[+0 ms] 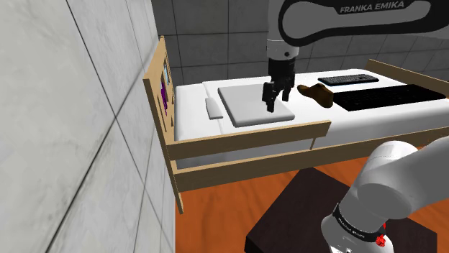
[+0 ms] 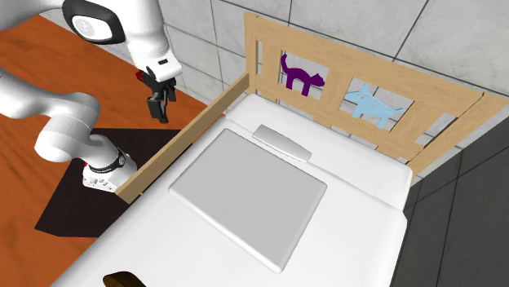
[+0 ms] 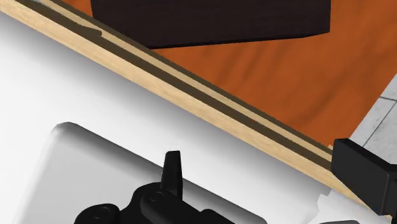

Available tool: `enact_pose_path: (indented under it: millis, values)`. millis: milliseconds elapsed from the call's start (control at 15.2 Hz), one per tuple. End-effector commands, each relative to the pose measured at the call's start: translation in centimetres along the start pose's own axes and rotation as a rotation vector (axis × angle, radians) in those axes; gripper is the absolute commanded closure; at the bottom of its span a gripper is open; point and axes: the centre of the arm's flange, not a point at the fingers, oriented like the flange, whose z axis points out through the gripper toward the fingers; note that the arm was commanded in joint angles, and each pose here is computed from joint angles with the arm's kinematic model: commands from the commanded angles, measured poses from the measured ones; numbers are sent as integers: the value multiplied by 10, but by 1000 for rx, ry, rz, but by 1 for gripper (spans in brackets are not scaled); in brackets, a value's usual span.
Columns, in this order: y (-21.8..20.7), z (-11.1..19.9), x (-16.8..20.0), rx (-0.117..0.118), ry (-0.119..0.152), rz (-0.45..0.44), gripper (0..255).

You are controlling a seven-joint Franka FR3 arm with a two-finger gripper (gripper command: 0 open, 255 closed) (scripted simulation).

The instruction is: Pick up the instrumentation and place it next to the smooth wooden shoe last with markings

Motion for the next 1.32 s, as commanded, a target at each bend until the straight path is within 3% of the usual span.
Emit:
enact_pose_path:
  millis: [0,1254]
  values:
    - [-6,6,25,6,4,41,0]
    - [-11,60,262,56,35,410,0]
